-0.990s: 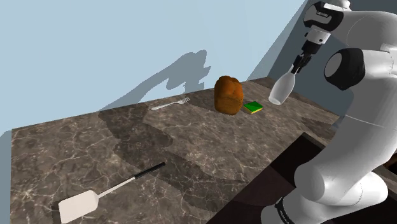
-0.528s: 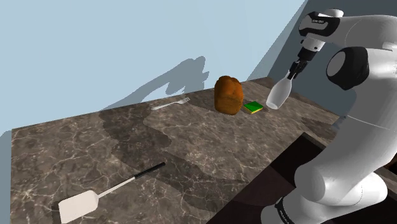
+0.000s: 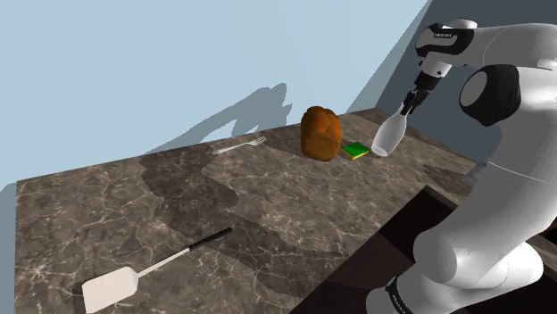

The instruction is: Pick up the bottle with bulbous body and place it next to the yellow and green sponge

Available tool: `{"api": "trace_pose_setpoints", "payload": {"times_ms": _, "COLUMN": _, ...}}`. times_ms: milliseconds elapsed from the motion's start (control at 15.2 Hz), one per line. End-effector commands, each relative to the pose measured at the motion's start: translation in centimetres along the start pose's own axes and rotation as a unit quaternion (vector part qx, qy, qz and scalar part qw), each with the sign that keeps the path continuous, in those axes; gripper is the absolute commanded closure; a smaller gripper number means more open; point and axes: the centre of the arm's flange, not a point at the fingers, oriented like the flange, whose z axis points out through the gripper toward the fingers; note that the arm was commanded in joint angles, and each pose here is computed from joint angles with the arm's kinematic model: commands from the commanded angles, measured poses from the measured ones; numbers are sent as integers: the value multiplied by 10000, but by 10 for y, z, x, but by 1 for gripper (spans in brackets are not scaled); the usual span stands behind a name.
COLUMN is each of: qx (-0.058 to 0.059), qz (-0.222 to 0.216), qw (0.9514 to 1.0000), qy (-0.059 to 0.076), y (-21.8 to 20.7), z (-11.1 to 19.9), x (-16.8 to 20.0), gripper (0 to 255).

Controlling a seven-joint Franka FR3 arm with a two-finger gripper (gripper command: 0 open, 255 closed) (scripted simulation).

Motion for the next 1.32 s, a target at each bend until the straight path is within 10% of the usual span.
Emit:
{"api": "trace_pose_setpoints", "payload": {"times_ms": 0, "qx": -2, "qz": 0, "qw": 10000, "qy": 3, "y": 0, "z": 0, "x": 0, "gripper": 255}}
{"api": "trace_pose_setpoints", "payload": {"times_ms": 66, "qx": -2, "qz": 0, "qw": 10000, "qy": 3, "y": 0, "z": 0, "x": 0, "gripper": 255}}
{"api": "trace_pose_setpoints", "payload": {"times_ms": 132, "qx": -3, "qz": 0, "qw": 10000, "qy": 3, "y": 0, "z": 0, "x": 0, "gripper": 0}}
{"api": "trace_pose_setpoints", "payload": {"times_ms": 1254, "qx": -2, "qz": 0, "qw": 10000, "qy": 3, "y": 0, "z": -50, "x": 0, "gripper": 0}}
